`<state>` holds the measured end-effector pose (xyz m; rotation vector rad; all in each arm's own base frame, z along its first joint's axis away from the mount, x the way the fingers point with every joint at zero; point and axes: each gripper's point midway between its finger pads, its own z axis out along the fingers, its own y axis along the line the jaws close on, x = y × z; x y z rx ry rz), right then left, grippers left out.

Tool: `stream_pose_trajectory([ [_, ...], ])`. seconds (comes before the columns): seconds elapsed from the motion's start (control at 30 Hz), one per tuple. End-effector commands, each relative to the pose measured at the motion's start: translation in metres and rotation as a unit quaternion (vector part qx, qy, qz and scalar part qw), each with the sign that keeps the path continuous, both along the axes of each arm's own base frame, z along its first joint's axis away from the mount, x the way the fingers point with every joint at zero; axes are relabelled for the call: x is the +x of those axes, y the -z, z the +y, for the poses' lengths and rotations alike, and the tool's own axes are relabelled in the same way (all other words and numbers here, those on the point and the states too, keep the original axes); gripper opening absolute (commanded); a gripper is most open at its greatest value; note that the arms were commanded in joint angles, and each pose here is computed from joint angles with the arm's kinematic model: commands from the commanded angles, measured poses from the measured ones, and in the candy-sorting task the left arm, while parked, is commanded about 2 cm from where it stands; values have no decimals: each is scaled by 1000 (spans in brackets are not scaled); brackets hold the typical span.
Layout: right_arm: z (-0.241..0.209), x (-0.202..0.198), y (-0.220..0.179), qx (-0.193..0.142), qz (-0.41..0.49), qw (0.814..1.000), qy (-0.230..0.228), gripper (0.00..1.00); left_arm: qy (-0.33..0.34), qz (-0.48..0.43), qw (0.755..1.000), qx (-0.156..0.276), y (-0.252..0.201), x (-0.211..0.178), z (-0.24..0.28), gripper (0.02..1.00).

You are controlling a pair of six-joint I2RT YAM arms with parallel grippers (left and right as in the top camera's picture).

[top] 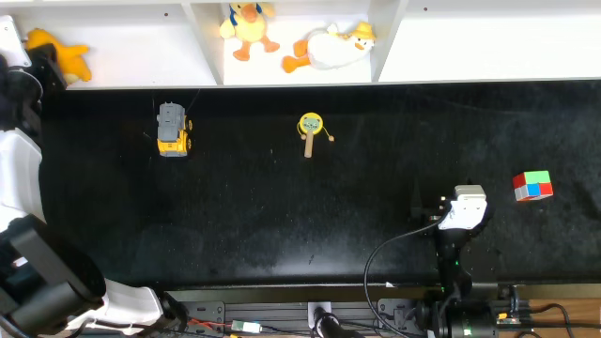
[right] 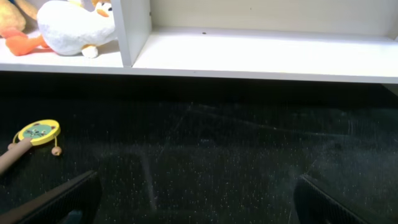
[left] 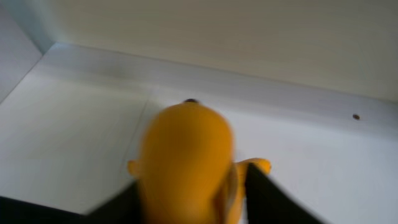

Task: Store Toys

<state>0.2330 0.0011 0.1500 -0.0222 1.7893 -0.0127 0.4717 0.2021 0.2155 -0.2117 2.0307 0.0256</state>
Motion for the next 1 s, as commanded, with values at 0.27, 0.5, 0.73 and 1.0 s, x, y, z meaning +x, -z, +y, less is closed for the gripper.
stream_pose_trajectory([
  [0.27,2,0,0,-1,-3,1000,-6,996,3,-2,1000,-1,-1,8,-3,998],
  [0.5,2,0,0,-1,-3,1000,-6,996,8,-2,1000,-1,-1,10,-8,998],
  [0.73,2,0,0,-1,-3,1000,-6,993,8,-3,1000,-1,-2,10,-8,998],
  [1.0,2,0,0,-1,-3,1000,-6,996,4,-22,1000,16,-10,15,-3,998],
])
